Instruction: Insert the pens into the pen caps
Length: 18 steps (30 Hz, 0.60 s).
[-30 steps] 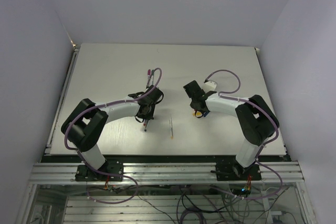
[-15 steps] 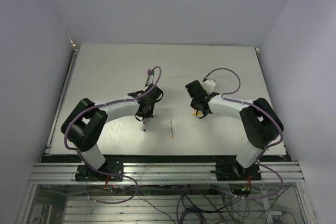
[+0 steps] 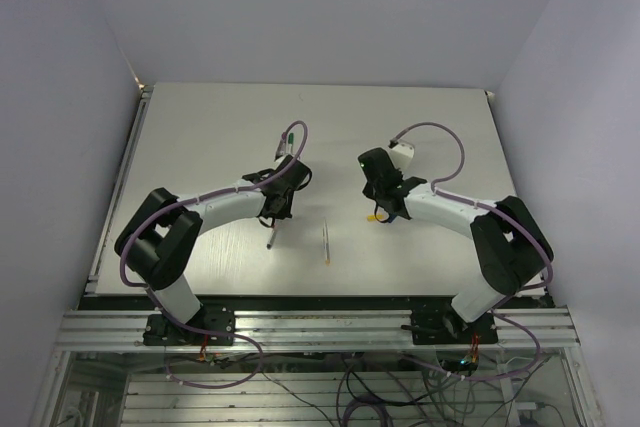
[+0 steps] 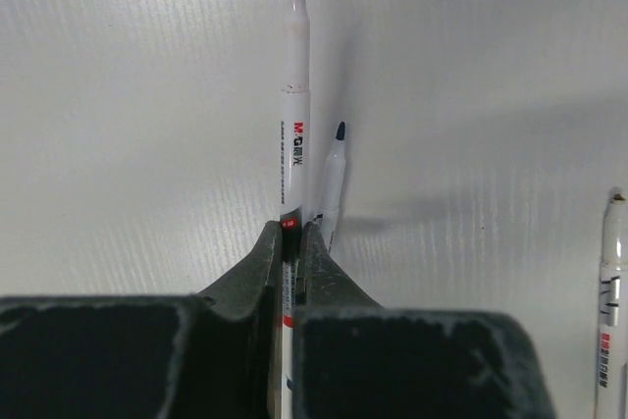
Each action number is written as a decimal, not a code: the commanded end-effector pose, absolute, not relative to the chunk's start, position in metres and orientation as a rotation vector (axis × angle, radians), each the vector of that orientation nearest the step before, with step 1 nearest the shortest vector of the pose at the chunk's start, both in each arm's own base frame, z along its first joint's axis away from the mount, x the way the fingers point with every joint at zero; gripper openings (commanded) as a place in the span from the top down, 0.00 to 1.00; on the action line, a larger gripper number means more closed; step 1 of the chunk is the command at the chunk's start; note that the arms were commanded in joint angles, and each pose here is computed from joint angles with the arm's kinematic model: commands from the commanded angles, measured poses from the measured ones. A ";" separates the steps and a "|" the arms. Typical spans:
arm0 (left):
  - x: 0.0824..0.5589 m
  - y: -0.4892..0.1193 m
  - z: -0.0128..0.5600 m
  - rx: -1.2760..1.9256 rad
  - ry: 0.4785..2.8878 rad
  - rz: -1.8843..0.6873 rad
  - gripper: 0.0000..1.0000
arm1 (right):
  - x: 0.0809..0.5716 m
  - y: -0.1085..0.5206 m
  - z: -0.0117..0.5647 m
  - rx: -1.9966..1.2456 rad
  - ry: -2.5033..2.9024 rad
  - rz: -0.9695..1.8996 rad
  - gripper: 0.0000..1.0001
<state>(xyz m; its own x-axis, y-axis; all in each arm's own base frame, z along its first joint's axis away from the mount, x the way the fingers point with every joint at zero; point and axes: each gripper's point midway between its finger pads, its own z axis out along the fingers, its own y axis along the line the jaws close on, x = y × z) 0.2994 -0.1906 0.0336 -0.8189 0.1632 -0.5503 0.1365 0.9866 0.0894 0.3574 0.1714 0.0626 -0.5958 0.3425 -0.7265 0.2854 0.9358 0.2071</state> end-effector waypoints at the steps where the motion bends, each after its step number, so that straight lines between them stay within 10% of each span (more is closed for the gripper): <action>1: 0.308 -0.183 0.046 0.161 2.503 0.104 0.93 | 0.360 0.168 0.072 0.449 2.201 0.093 1.00; 18: 0.309 -0.176 0.047 0.135 2.501 0.121 0.93 | 0.358 0.167 0.074 0.446 2.187 0.112 1.00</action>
